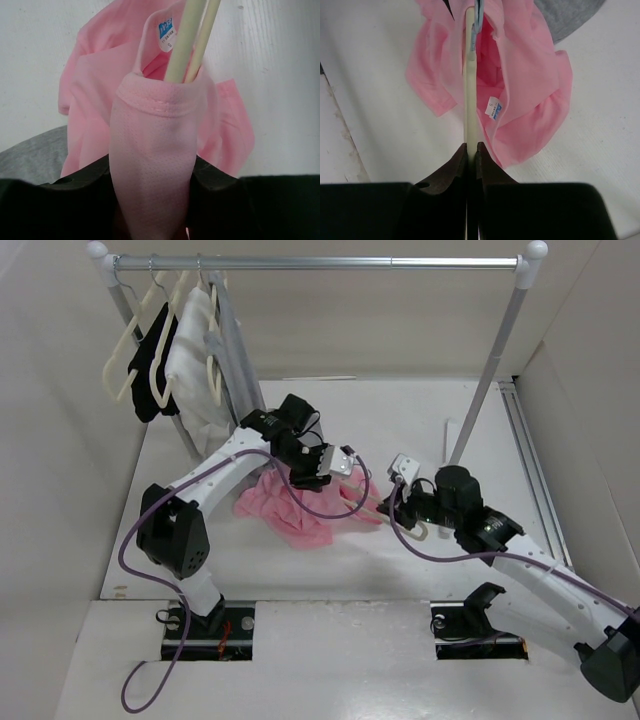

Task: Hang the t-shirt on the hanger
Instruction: Place tshirt on hanger

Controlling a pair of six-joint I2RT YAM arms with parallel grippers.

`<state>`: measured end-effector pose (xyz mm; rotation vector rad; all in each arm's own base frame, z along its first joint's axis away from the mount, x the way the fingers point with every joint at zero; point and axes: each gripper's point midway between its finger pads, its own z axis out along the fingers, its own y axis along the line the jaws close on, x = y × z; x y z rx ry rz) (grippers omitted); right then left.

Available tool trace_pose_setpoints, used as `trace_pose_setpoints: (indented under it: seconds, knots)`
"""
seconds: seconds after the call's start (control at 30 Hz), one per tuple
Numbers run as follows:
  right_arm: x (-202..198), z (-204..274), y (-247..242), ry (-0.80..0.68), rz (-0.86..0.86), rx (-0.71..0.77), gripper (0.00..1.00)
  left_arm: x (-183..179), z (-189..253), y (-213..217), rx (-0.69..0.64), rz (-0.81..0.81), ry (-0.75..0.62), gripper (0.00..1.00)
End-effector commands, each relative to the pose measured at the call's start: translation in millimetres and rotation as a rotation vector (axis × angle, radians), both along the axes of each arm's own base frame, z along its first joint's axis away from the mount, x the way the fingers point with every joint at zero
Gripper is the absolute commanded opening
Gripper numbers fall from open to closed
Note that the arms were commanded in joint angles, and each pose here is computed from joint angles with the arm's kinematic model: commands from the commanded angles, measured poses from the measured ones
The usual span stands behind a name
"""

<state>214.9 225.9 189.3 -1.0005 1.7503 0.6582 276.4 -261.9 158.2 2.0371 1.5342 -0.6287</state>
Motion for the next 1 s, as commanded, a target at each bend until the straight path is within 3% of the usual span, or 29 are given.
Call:
trace_pose_setpoints:
  seconds: [0.0,0.07,0.13,0.23,0.33,0.43,0.6,0.7,0.77,0.97]
  knots:
    - [18,46,14,-0.144,0.008,0.083,0.21,-24,19,3,-0.033,-0.02,0.032,0.0]
    - [22,60,14,-0.169,-0.004,0.097,0.48,-28,23,11,-0.025,-0.063,-0.029,0.0]
    - [26,73,9,-0.188,-0.024,0.121,0.69,-34,12,22,0.011,-0.066,-0.052,0.0]
    - [28,93,6,-0.222,-0.022,0.15,0.89,-31,9,31,0.032,-0.064,-0.115,0.0]
    - [25,102,6,-0.249,-0.008,0.159,0.9,-33,7,32,0.03,-0.054,-0.112,0.0]
    - [35,71,7,-0.174,-0.04,0.115,0.9,-38,12,28,-0.002,-0.066,-0.105,0.0]
    - [47,3,10,-0.008,-0.084,0.001,0.73,-41,22,29,-0.027,-0.093,-0.147,0.0]
    - [38,-42,28,0.129,-0.074,-0.074,0.7,-47,23,33,-0.027,-0.116,-0.166,0.0]
    - [27,-71,43,0.207,-0.039,-0.117,0.7,-50,23,34,-0.036,-0.129,-0.171,0.0]
    - [33,-101,59,0.256,-0.061,-0.163,0.74,-51,24,34,-0.04,-0.121,-0.173,0.0]
